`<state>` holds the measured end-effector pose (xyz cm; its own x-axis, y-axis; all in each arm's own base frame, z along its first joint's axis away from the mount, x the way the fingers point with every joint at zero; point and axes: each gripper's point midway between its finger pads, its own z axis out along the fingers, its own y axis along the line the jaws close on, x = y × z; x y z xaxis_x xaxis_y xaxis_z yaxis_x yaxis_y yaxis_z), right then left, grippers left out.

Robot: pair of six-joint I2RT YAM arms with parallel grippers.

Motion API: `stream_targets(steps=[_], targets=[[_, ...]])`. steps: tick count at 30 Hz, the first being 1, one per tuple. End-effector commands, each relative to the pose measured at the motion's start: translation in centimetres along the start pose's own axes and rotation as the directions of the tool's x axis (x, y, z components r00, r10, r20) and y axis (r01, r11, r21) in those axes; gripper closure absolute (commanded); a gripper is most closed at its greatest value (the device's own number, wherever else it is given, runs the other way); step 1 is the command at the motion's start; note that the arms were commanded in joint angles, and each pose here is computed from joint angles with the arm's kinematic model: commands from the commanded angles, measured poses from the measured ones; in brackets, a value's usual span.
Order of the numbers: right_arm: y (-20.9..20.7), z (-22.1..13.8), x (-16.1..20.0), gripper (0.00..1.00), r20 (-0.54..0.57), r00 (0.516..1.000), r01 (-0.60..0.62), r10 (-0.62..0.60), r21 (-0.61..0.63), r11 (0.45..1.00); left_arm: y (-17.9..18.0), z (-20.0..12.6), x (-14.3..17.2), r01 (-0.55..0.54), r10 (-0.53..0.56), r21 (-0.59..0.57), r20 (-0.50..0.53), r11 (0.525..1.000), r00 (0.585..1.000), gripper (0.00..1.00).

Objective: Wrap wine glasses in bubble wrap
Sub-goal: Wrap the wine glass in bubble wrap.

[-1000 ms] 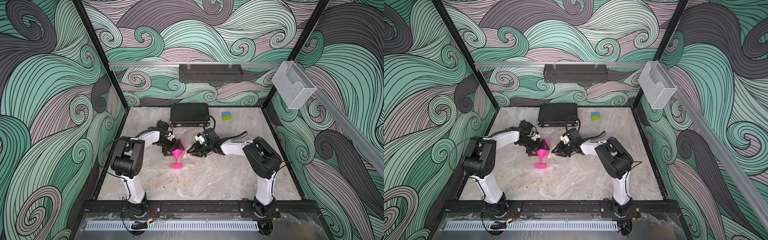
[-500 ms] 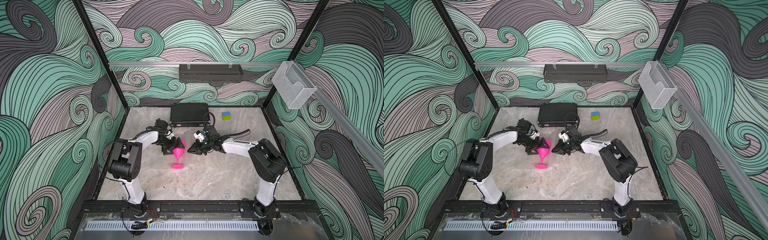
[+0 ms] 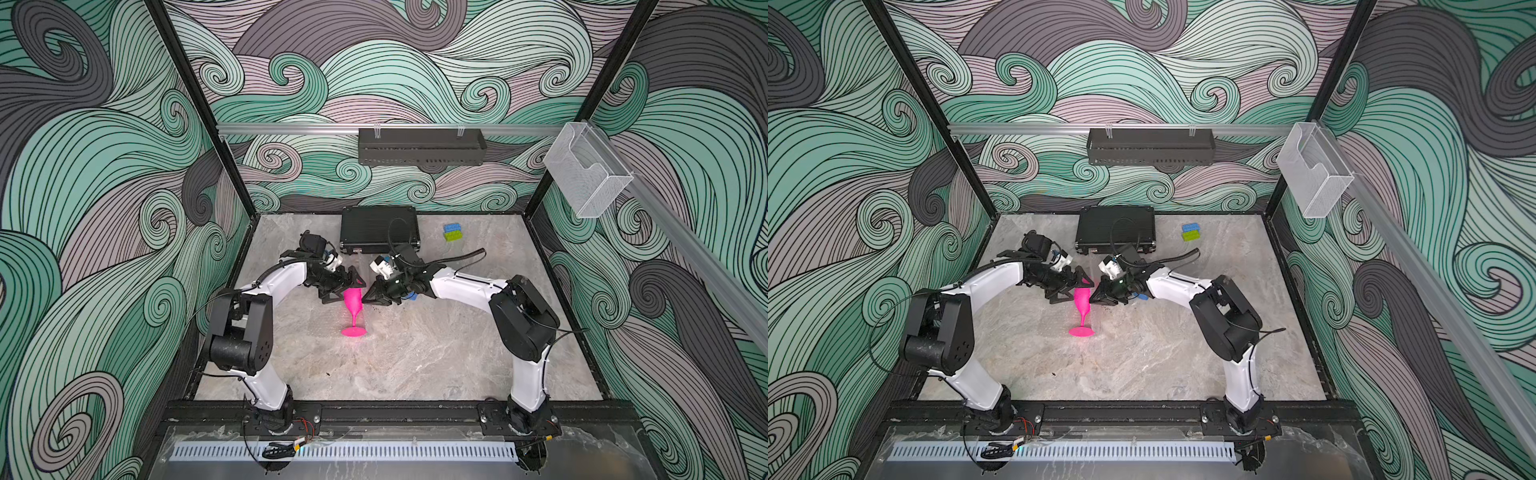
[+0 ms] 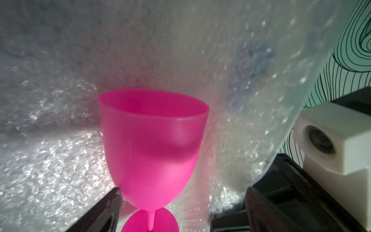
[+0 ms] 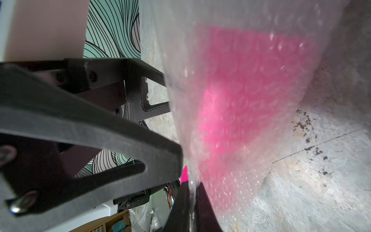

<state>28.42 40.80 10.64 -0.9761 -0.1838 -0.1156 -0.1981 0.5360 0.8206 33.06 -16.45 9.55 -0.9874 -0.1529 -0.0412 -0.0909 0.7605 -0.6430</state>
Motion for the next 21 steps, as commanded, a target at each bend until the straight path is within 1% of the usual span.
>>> stream_targets(steps=[1,4,7,10,13,17,21], targets=[[0.0,0.6,0.2,0.89,-0.018,1.0,0.017,-0.016,0.015,1.0,-0.3,0.2,-0.6,0.011,-0.01,0.021,-0.006,1.0,1.0,0.05],[0.1,1.2,0.3,0.88,-0.042,0.999,0.014,-0.014,0.018,1.0,0.1,0.7,-0.8,0.032,-0.031,0.013,-0.018,0.999,0.999,0.05],[0.6,1.5,0.2,0.85,-0.041,0.999,0.028,-0.027,0.017,0.999,0.1,0.6,-0.9,0.024,-0.024,0.008,-0.017,1.0,1.0,0.06],[0.6,1.9,0.2,0.83,-0.055,0.998,0.021,-0.02,0.02,1.0,-0.4,0.6,-0.9,0.04,-0.039,0.037,-0.027,0.999,0.999,0.06],[0.8,1.7,-0.1,0.82,-0.037,0.999,0.022,-0.021,0.029,0.999,-1.3,-0.6,-0.9,0.004,-0.004,0.051,0.003,0.999,1.0,0.06],[0.7,1.8,-0.4,0.82,-0.032,0.999,0.01,-0.01,0.02,1.0,-1.4,-0.4,-0.6,0.02,-0.02,0.075,-0.002,0.997,1.0,0.05],[0.9,1.9,-0.8,0.82,-0.018,1.0,0.005,-0.005,0.013,1.0,-0.8,-0.3,-0.7,0.003,-0.003,0.04,-0.004,0.999,1.0,0.05]])
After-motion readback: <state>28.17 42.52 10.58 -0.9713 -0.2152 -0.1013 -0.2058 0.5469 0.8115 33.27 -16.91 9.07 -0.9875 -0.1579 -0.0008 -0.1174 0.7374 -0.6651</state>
